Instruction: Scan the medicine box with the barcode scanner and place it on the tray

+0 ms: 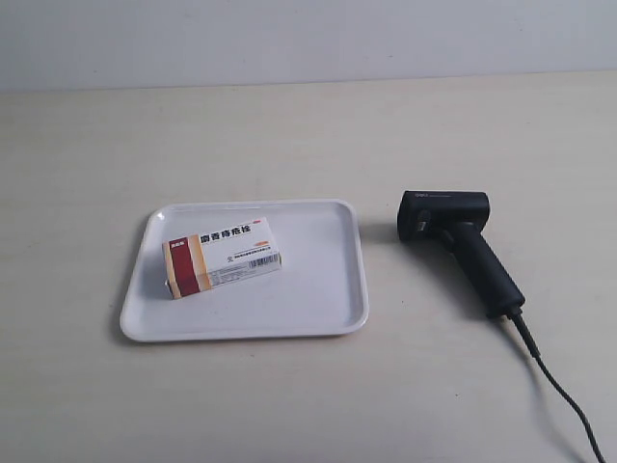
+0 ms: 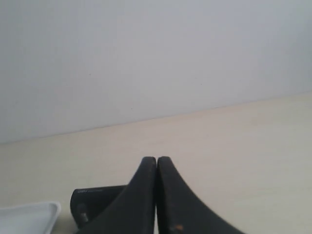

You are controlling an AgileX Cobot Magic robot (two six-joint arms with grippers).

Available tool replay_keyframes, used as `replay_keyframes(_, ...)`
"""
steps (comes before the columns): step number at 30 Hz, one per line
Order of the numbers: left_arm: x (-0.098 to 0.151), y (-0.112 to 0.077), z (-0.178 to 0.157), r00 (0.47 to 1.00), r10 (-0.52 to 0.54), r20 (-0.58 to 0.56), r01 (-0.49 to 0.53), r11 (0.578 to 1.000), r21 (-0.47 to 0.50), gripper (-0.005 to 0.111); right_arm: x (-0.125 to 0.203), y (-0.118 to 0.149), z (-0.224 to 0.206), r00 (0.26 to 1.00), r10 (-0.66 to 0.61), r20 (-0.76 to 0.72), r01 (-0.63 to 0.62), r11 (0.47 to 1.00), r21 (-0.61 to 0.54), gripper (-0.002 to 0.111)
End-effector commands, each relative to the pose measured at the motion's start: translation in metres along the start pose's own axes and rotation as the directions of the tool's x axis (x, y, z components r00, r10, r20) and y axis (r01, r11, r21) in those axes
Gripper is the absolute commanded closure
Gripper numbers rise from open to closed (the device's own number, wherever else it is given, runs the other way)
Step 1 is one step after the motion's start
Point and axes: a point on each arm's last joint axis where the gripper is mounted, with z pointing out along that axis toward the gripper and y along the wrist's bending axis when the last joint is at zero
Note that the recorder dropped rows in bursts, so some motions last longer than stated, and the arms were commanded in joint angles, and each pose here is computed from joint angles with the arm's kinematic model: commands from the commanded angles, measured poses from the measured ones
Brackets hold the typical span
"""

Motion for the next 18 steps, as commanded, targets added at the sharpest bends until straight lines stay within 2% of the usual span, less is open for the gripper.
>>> replay_keyframes(1,-0.0003,0.0,-0.0005,1.0,-0.008,0.006,0.008,1.0,0.0,0.106,0.0008,-0.0014,-0.0049,0.999,-0.026,0.03,0.025,1.0,0.017,0.108)
replay_keyframes(5,-0.0003,0.0,-0.0005,1.0,-0.008,0.006,0.008,1.0,0.0,0.106,0.0039,-0.0019,-0.0049,0.998,-0.066,-0.006,0.066,0.998,0.021,0.108)
replay_keyframes(18,-0.0003,0.0,-0.0005,1.0,-0.008,0.006,0.008,1.0,0.0,0.106,0.0047,-0.0019,-0.0049,0.998,-0.062,-0.014,0.062,0.998,0.021,0.108)
